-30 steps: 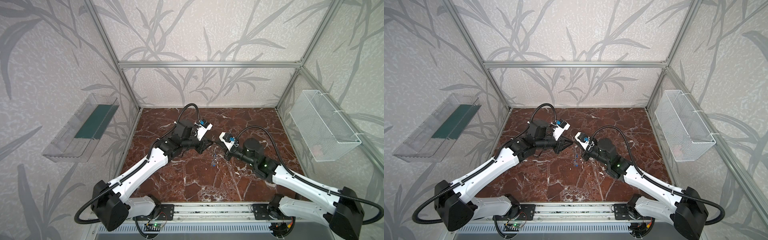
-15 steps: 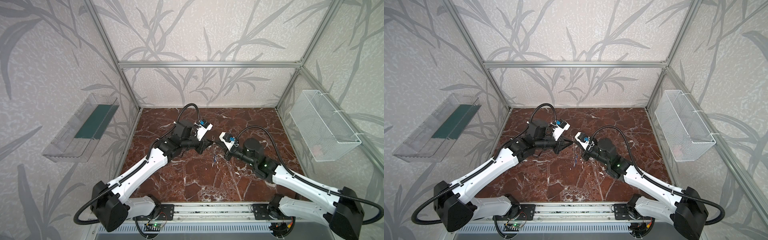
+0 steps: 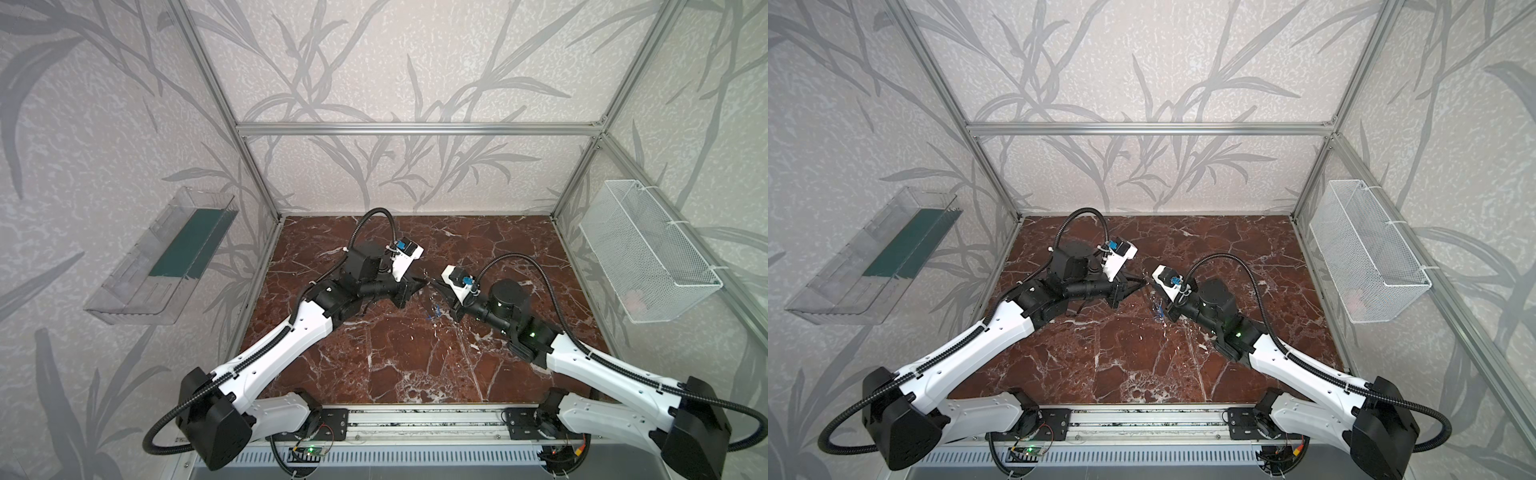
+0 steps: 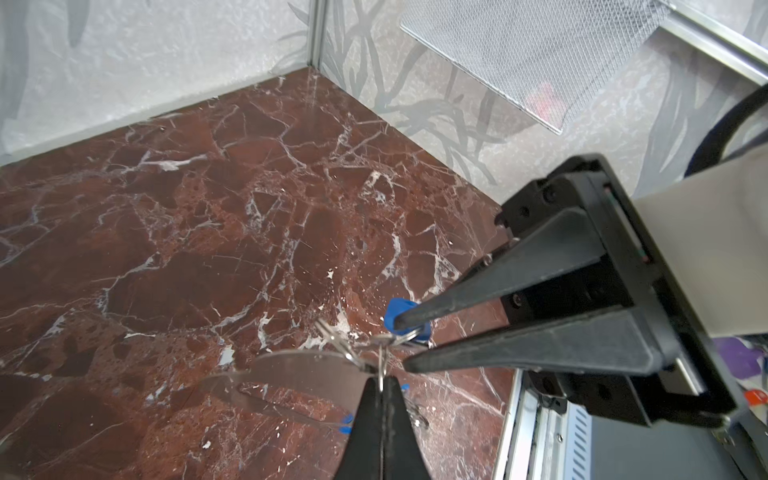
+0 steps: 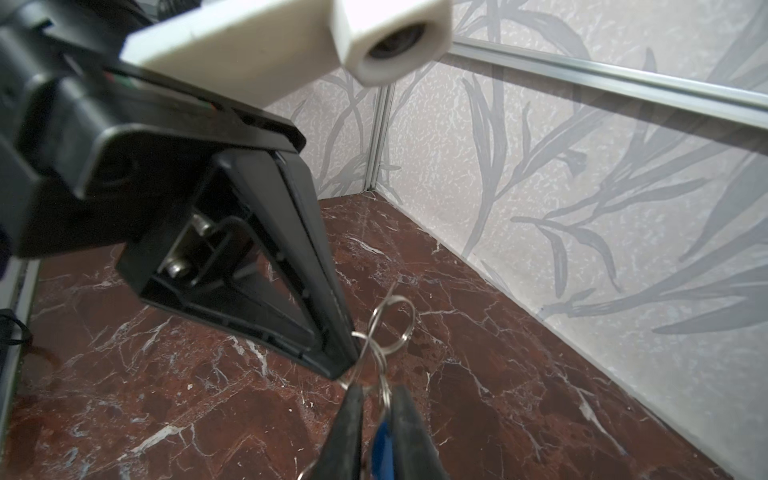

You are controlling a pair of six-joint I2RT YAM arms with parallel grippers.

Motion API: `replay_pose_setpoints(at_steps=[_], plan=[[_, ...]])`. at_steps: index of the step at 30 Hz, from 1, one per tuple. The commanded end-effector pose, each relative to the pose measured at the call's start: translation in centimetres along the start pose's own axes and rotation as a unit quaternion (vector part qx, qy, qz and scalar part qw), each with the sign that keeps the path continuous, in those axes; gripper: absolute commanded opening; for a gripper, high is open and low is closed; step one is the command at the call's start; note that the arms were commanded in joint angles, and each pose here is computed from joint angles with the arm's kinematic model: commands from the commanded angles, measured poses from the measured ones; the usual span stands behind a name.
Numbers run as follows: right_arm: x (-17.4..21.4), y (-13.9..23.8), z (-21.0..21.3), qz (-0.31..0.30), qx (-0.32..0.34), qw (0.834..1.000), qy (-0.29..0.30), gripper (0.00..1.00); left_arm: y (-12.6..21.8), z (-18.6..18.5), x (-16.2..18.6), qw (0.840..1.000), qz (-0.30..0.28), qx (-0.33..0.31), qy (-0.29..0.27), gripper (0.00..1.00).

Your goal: Put the keys on the keyring

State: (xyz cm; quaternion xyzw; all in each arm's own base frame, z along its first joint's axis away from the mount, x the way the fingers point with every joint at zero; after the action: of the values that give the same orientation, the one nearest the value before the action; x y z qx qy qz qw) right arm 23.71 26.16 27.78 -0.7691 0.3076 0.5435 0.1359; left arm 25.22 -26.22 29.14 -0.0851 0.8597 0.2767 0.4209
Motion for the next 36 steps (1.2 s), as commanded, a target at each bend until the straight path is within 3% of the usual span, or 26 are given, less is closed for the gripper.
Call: replay_pose_setpoints(at_steps=[1,11,15,36], plan=[[-0.6,0.4,-0.1,-0.014,0.008,1.0,-0.002,0.17,1.0,-0.9,-2.1,0.999,-0.052,0.012,-0.013,0.0],[-0.9,0.5,-0.1,-0.021,0.004,1.0,0.0,0.15,0.8,-1.1,-2.0,0.999,-0.048,0.019,-0.009,0.0],[-1.2,0.8,-0.7,-0.019,0.023,1.0,-0.002,0.23,0.8,-1.0,-1.8,0.999,-0.044,0.018,-0.01,0.0],[-3.4,0.2,-0.7,-0.047,0.001,0.999,0.006,0.24,0.7,-1.2,-1.4,0.999,-0.03,0.027,-0.01,0.0]])
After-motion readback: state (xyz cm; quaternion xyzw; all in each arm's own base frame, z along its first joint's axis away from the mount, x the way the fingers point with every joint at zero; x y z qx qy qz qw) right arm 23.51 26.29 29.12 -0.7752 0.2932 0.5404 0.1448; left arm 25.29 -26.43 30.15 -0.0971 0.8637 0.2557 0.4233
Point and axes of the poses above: each gripper's point midway between its finger pads, its own y axis back along the fingers, its own z axis along the line the jaws close on, x = y × z, the point moved 3 cm from there along y, back along the fingers, and after that the axes turned 13 degrees about y, right-handed, at the moved point
